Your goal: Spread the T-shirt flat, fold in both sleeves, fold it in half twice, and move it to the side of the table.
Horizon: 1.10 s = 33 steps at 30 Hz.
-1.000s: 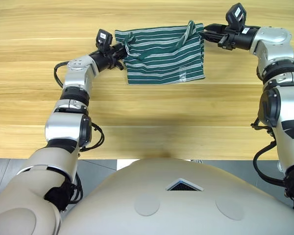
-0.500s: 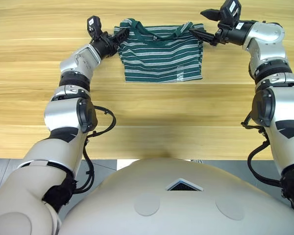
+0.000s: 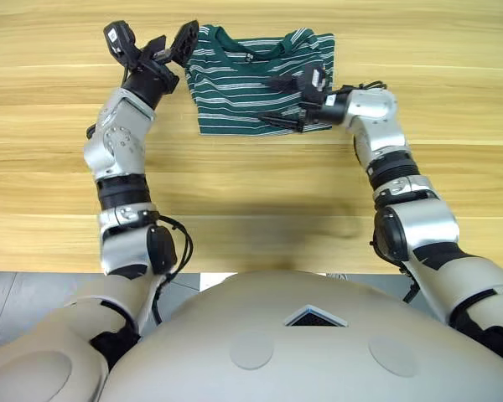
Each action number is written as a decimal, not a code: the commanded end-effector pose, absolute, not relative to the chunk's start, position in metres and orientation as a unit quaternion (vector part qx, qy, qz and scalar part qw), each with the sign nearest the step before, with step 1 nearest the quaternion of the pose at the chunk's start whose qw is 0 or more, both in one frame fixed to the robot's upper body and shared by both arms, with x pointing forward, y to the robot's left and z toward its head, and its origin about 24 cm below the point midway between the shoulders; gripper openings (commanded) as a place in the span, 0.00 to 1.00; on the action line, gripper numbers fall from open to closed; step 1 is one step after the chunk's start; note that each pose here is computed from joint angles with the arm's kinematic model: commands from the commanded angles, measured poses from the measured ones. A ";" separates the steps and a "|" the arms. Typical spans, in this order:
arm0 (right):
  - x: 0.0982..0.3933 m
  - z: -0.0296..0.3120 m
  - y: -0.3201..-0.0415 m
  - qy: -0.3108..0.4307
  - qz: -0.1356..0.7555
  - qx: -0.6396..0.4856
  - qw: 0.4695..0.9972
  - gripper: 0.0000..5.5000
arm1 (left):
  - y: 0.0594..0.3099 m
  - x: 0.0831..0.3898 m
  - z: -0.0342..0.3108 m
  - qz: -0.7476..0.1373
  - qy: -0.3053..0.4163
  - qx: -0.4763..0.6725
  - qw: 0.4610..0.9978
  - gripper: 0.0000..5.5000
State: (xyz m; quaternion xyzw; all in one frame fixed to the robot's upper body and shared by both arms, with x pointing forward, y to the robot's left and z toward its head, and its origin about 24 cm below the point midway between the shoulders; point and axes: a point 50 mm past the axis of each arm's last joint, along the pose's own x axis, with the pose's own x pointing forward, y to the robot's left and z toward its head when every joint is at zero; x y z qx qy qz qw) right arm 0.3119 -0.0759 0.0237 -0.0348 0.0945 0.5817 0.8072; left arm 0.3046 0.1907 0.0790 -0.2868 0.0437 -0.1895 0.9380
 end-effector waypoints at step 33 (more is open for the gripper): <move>0.293 0.081 -0.210 0.089 0.632 -0.162 0.752 0.63 | 0.209 0.252 0.126 -0.130 -0.106 -0.161 0.973 0.93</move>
